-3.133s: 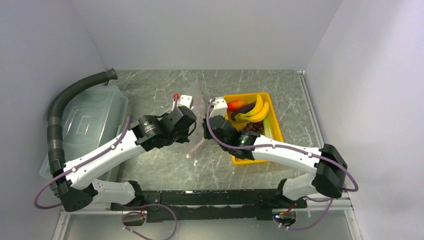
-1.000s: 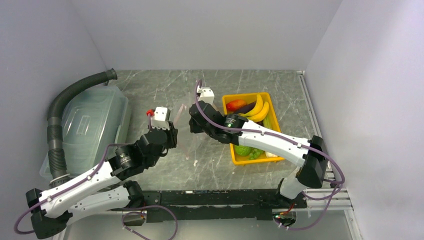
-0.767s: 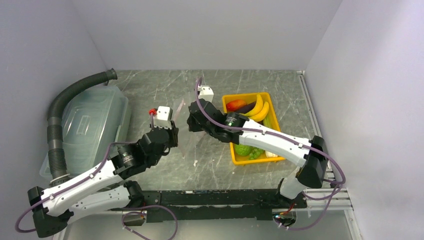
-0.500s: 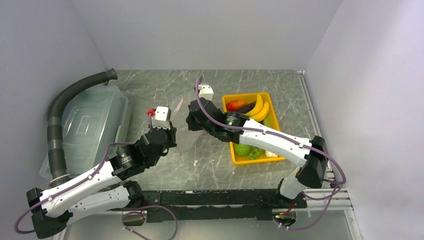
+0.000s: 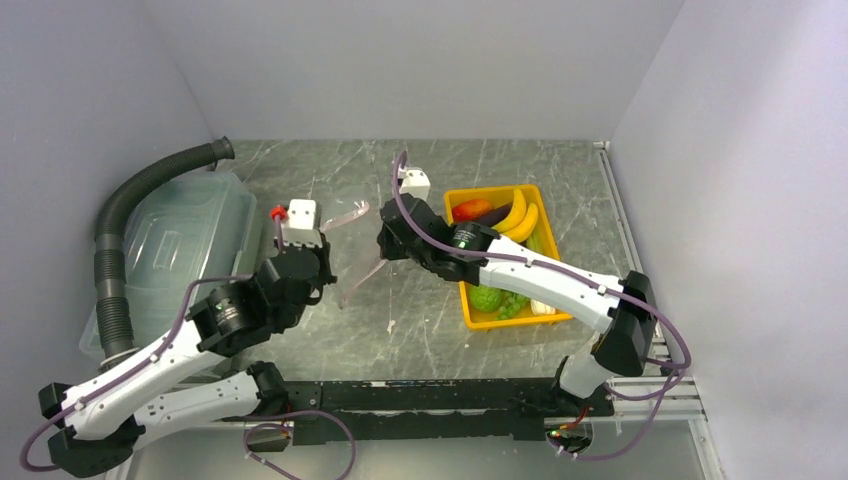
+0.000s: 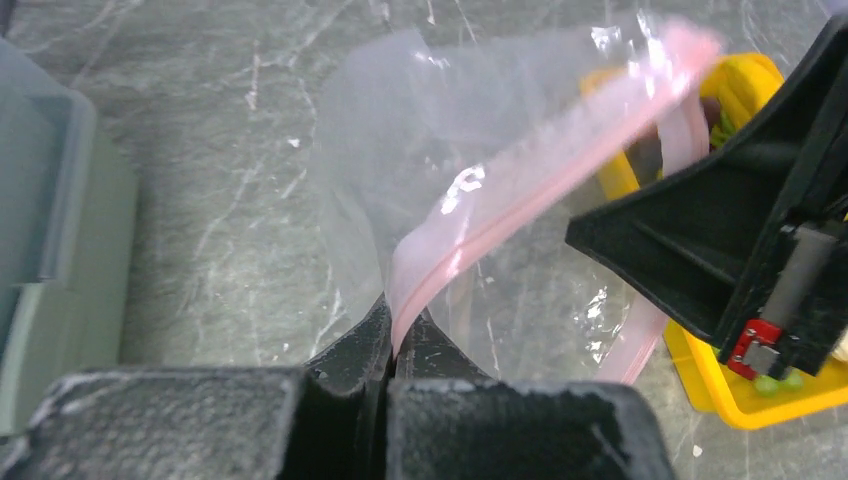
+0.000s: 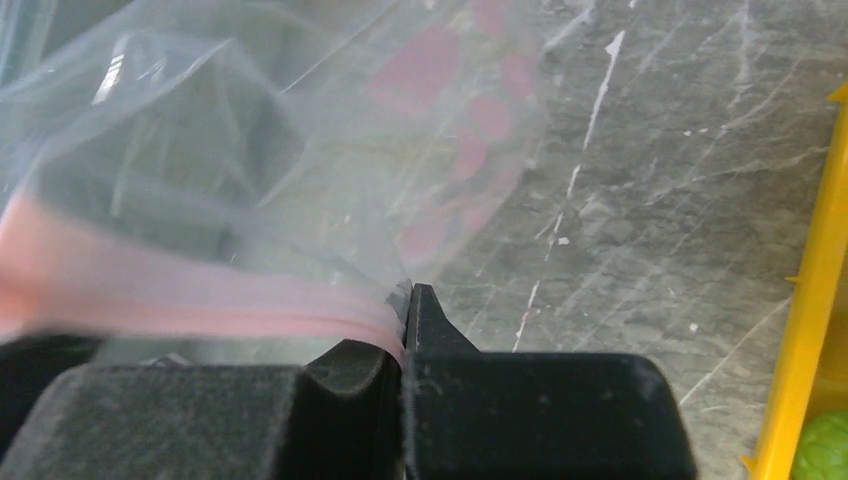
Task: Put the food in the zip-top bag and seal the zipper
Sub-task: Open the zipper of the food storage bag at the center of the board.
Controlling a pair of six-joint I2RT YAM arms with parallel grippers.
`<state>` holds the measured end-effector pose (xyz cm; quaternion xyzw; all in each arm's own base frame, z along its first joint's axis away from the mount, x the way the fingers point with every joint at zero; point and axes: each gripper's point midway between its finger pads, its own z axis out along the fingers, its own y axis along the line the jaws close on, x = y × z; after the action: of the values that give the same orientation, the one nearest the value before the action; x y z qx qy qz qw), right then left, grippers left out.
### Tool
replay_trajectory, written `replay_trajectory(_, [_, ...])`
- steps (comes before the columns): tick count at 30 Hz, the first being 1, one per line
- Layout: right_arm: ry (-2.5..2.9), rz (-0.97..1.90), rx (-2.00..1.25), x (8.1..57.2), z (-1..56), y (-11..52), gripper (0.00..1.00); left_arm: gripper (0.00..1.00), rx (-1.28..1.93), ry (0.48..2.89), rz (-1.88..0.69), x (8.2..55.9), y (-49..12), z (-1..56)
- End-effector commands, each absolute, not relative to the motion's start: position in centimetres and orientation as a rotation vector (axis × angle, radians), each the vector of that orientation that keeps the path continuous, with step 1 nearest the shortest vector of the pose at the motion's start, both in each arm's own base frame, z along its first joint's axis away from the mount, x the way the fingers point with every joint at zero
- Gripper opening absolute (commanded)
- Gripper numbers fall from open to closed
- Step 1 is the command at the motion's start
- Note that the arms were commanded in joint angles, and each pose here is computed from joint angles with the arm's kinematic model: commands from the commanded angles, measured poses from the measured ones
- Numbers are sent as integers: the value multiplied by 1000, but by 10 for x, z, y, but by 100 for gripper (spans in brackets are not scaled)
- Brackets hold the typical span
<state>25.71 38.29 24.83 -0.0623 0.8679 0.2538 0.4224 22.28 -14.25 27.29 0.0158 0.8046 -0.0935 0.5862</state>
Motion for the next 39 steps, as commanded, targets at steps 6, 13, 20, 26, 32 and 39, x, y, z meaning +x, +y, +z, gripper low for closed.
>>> replay_trajectory(6, [2252,627,-124,274,205,366,0,0,-17,1916,-47,223,-117,299])
replay_trajectory(13, [2349,669,-134,277,158,369,0,0,42,2006,98,230,-128,279])
replay_trajectory(20, [2408,638,-130,276,124,354,0,0,81,2015,148,239,-142,269])
replay_trajectory(26, [2441,593,-101,279,103,332,0,0,94,2011,167,243,-146,269])
replay_trajectory(32, [2459,599,-90,274,90,323,0,0,112,2023,171,246,-152,264])
replay_trajectory(39, [2393,695,-120,278,123,337,2,0,140,2047,181,252,-165,250])
